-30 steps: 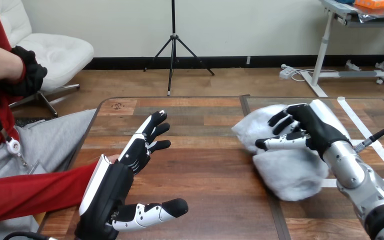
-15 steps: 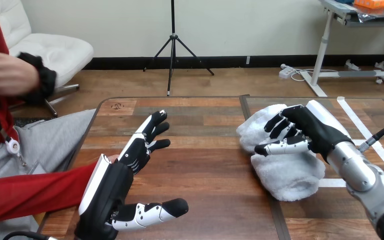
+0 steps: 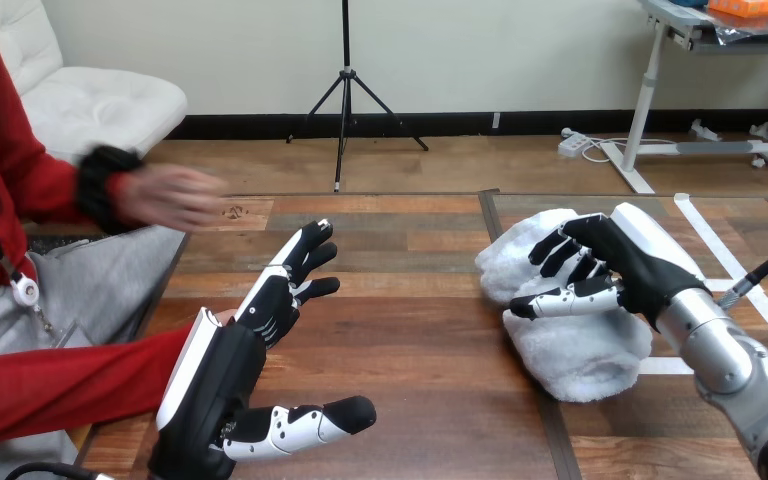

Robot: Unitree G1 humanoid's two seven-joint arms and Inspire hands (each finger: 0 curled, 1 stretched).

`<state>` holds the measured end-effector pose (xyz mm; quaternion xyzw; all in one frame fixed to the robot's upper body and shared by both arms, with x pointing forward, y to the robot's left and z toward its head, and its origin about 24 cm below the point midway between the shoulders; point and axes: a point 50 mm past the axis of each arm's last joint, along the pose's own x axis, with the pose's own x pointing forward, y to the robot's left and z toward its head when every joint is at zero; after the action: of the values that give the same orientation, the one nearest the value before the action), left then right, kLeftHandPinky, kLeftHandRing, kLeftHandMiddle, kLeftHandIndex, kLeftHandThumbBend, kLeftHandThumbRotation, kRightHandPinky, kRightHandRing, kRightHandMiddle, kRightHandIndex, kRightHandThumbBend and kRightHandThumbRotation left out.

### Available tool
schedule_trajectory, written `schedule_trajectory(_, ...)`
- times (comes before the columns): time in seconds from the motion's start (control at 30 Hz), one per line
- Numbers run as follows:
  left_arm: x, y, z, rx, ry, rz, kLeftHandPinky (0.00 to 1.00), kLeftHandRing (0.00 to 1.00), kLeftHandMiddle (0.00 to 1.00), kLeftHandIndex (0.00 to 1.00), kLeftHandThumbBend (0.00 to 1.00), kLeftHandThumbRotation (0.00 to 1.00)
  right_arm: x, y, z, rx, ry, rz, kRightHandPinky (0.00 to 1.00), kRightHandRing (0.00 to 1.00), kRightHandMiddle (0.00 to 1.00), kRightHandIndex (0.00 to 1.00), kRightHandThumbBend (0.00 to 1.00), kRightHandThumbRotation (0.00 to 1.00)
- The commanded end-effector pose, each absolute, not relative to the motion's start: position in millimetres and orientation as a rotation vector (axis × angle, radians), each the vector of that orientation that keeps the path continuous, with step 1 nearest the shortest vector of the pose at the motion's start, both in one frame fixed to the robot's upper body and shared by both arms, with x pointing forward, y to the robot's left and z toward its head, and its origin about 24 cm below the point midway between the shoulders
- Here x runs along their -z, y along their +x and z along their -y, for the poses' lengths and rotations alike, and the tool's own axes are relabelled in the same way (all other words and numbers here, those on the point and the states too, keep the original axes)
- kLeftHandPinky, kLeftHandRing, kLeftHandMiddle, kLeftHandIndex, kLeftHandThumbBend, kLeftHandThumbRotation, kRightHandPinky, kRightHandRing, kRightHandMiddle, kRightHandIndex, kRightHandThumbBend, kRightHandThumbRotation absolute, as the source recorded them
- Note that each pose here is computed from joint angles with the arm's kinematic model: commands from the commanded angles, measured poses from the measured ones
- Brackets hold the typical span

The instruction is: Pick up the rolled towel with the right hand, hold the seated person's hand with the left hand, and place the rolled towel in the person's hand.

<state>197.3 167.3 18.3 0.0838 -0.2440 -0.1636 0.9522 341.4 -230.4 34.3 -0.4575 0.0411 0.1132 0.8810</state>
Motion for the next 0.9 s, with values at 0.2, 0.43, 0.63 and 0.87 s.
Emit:
schedule_trajectory(0.2, -37, 209, -165, 0.337, 0.170, 0.599, 0.82, 0.93, 0.95, 0.93, 1.00, 0.50, -18, 339, 207, -0.279, -0.998, -0.157, 0.76, 0.87, 0.90, 0.91, 1.00, 0.53)
schedule_trajectory(0.43, -37, 209, -164, 0.339, 0.169, 0.604, 0.82, 0.92, 0.95, 0.93, 1.00, 0.51, -14, 337, 200, -0.294, -1.047, -0.209, 0.84, 0.96, 0.98, 0.98, 1.00, 0.54)
schedule_trajectory(0.63, -37, 209, -165, 0.340, 0.173, 0.607, 0.82, 0.92, 0.95, 0.93, 1.00, 0.51, -10, 334, 195, -0.301, -1.032, -0.218, 0.84, 0.97, 0.99, 1.00, 1.00, 0.55)
schedule_trajectory(0.87, -37, 209, -165, 0.337, 0.169, 0.599, 0.82, 0.92, 0.95, 0.93, 1.00, 0.51, -10, 332, 193, -0.304, -1.002, -0.213, 0.83, 0.98, 1.00, 1.00, 1.00, 0.56)
